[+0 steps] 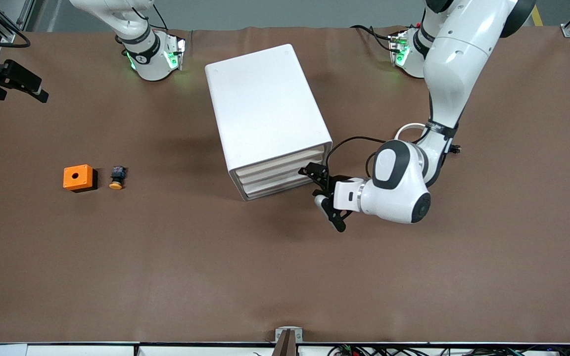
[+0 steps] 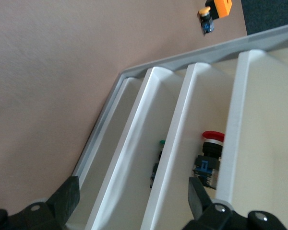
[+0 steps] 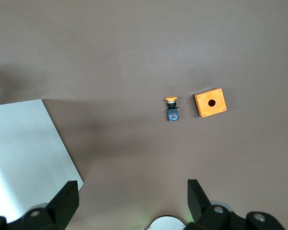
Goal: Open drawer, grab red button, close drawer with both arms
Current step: 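Pull the drawer open with the left gripper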
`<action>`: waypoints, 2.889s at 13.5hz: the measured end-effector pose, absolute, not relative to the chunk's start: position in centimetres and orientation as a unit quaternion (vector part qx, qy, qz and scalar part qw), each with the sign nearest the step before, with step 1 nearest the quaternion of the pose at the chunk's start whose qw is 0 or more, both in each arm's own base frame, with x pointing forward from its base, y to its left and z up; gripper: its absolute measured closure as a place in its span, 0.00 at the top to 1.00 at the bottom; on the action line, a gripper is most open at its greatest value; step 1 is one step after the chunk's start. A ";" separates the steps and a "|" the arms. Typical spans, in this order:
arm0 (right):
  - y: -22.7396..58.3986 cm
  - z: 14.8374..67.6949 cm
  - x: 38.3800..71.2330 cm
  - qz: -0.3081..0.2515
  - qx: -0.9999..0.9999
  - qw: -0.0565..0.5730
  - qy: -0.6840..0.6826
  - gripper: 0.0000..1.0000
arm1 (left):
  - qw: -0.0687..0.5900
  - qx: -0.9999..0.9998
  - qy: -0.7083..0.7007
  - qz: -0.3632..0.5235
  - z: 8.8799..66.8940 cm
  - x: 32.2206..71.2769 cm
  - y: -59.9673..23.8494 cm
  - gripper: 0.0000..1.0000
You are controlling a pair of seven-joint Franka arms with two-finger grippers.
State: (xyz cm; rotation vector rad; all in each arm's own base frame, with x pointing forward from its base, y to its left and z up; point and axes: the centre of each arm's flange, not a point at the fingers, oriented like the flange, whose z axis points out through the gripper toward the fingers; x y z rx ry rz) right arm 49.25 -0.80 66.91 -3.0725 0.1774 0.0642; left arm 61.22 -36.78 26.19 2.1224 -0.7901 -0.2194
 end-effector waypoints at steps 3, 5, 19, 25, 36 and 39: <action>-0.9 66.9 49.2 0.021 -0.998 0.032 0.058 1.00 | 0.423 0.836 -0.336 -0.093 24.5 60.3 -37.9 1.00; -0.9 66.9 49.2 0.021 -0.998 0.032 0.058 1.00 | 0.424 0.833 -0.341 -0.094 24.1 60.1 -38.1 1.00; -0.5 67.2 49.7 -0.001 -0.999 0.009 0.033 1.00 | 0.442 0.816 -0.359 -0.103 24.7 59.1 -40.1 0.14; 0.1 67.4 49.8 -0.007 -1.000 0.009 0.029 1.00 | 0.443 0.819 -0.355 -0.080 24.9 60.8 -37.9 0.14; 0.4 67.5 49.9 -0.009 -0.999 0.009 0.030 1.00 | 0.417 0.848 -0.328 0.019 26.5 65.9 -33.6 0.14; 0.2 67.6 49.9 -0.010 -0.999 0.009 0.034 1.00 | 0.413 0.851 -0.323 0.036 26.7 66.9 -32.5 0.14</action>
